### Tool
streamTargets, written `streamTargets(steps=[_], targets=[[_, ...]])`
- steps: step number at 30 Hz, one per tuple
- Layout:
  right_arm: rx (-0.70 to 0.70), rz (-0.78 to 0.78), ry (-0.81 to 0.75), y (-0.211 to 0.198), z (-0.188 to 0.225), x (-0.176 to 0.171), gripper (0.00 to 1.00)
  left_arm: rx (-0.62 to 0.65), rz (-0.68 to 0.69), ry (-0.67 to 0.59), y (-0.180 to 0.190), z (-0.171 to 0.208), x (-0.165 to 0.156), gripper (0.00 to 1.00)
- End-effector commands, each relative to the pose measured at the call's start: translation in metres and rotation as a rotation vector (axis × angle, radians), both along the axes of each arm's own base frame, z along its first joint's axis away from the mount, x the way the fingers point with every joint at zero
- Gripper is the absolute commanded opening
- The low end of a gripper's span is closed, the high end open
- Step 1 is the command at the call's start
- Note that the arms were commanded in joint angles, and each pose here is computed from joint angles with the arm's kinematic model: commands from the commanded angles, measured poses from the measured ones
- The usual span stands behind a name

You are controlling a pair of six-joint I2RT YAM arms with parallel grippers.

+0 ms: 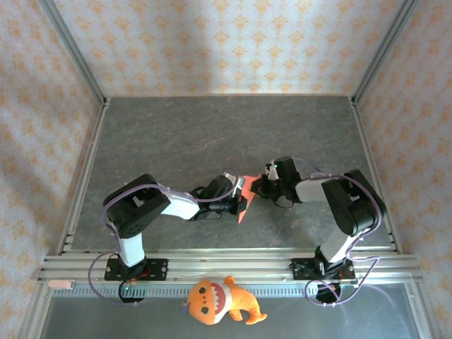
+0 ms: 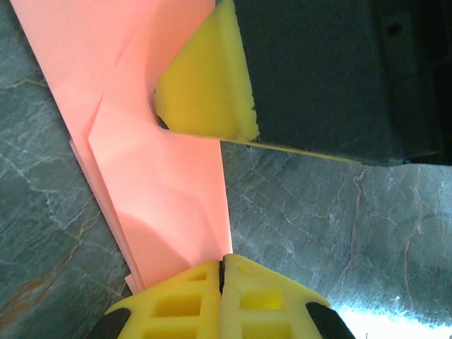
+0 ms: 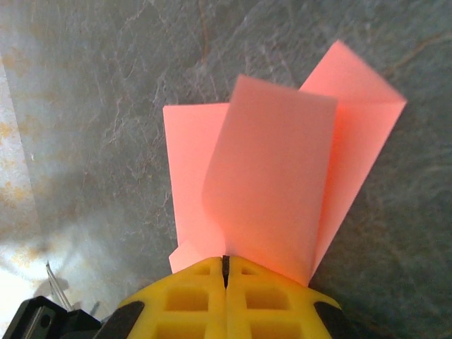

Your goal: Fold a paper plane with a square sheet of paper (pick it up from the middle)

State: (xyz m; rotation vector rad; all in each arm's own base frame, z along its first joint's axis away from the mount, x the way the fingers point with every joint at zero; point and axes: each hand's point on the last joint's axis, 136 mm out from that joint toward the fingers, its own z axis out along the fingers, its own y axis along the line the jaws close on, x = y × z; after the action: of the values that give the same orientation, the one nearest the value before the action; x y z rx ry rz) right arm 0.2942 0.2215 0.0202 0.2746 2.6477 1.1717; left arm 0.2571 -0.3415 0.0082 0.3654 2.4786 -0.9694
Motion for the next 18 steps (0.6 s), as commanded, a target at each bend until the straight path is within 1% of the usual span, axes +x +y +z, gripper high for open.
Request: streamTargets(steps=[1, 5, 9, 14, 16, 18], targets=[[-0.123, -0.095, -0.045, -0.028, -0.013, 0.027, 0.0, 0.42, 0.001, 0.311, 0.093, -0.108, -0.075, 0.0], [-0.128, -0.096, -0.053, -0.029, -0.011, 0.033, 0.0, 0.421, 0.004, 0.305, 0.095, -0.106, -0.075, 0.0], [-0.138, -0.102, -0.032, -0.031, -0.018, 0.031, 0.0, 0.407, 0.005, 0.291, 0.093, -0.099, -0.073, 0.0], [-0.139, -0.084, 0.009, -0.032, -0.026, 0.011, 0.0, 0.32, 0.006, 0.216, 0.07, -0.059, -0.053, 0.0], [-0.135, -0.075, 0.017, -0.03, -0.027, 0.003, 0.0, 0.265, 0.016, 0.186, 0.055, -0.035, -0.042, 0.0], [-0.135, -0.079, 0.025, -0.028, -0.029, -0.003, 0.0, 0.176, 0.012, 0.149, 0.035, -0.006, -0.029, 0.0]])
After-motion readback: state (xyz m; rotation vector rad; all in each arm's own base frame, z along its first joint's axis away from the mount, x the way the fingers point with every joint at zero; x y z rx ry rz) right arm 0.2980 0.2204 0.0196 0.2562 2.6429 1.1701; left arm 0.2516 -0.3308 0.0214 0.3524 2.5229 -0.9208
